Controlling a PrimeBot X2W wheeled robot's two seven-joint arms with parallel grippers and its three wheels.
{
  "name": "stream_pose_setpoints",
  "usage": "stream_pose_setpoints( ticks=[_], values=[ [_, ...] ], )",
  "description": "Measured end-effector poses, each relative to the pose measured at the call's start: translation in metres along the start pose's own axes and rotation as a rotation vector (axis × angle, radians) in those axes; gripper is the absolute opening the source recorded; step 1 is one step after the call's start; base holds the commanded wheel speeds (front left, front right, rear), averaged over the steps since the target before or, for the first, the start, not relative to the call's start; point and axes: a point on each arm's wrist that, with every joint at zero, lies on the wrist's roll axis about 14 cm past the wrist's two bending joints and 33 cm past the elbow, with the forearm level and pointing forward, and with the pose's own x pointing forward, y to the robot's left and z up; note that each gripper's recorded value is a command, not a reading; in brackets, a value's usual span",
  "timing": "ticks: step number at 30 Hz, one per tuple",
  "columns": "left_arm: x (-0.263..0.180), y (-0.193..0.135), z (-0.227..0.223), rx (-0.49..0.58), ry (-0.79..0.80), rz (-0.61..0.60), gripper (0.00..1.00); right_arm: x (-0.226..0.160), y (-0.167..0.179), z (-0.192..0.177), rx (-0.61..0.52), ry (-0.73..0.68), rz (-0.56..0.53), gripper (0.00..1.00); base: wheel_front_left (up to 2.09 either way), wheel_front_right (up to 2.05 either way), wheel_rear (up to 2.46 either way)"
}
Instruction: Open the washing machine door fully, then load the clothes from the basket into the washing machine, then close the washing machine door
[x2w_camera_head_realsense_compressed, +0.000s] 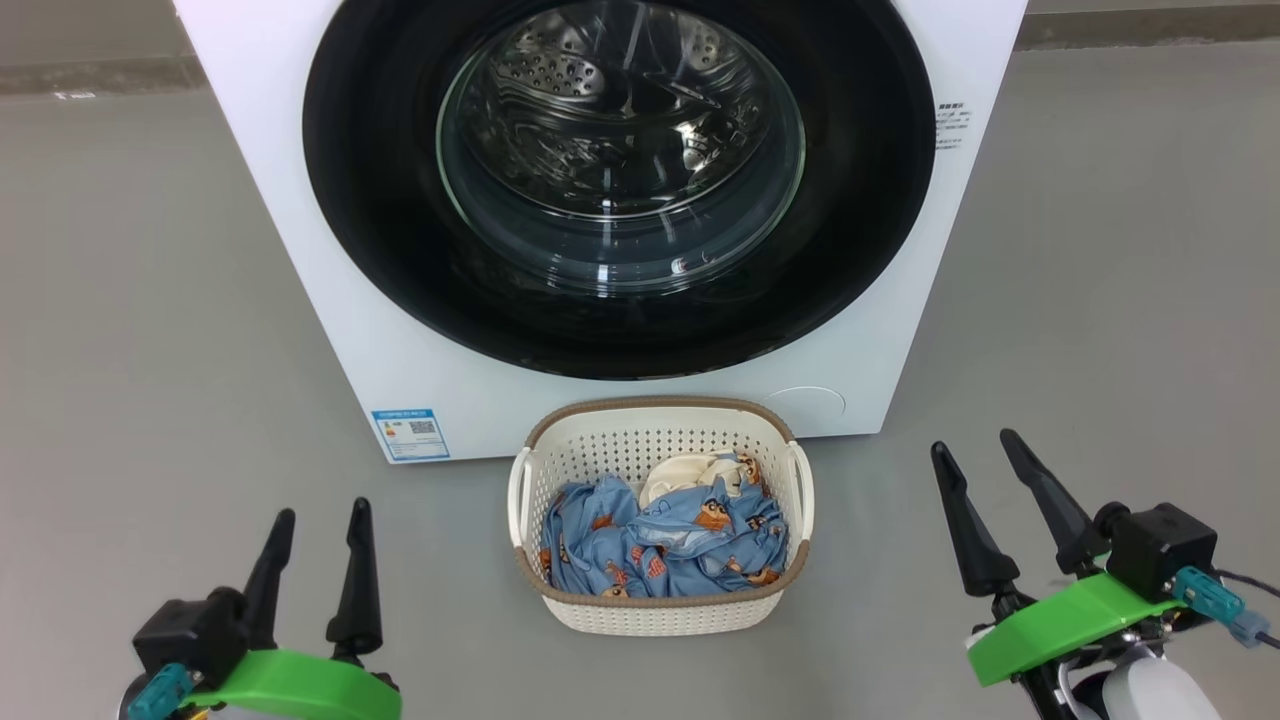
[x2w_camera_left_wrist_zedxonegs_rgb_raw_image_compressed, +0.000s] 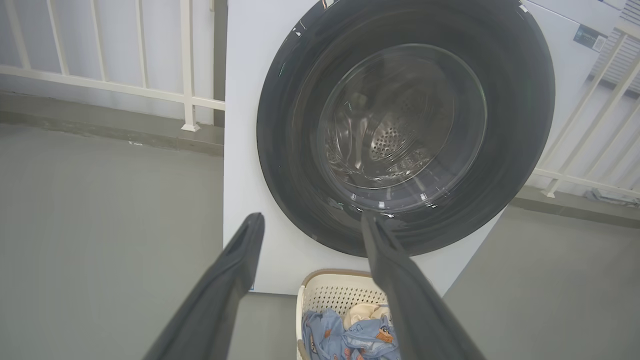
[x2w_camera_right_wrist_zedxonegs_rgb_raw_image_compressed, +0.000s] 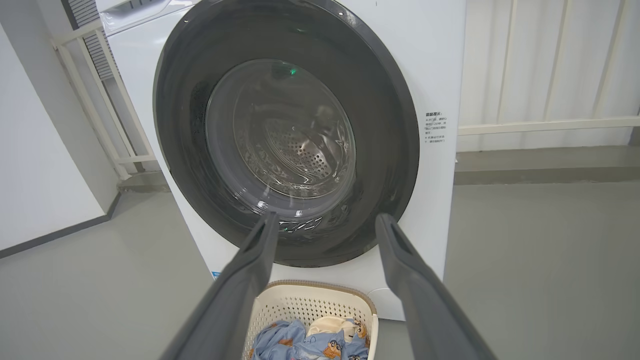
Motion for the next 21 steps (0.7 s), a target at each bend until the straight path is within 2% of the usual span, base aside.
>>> stream_pose_setpoints(
  ticks=[10,21],
  values=[
    [0.0006,-0.0064,0.0031,0.102,-0.018,-0.033,1.00,0.0057,0.0078,0.0075,-0.114,-0.030,0.042,1.00,0.00,0.00,0.00],
    [0.0001,-0.0074,0.0026,0.106,-0.019,-0.037,1.00,0.0077,0.0090,0.0088,-0.119,-0.033,0.048,1.00,0.00,0.00,0.00]
  ],
)
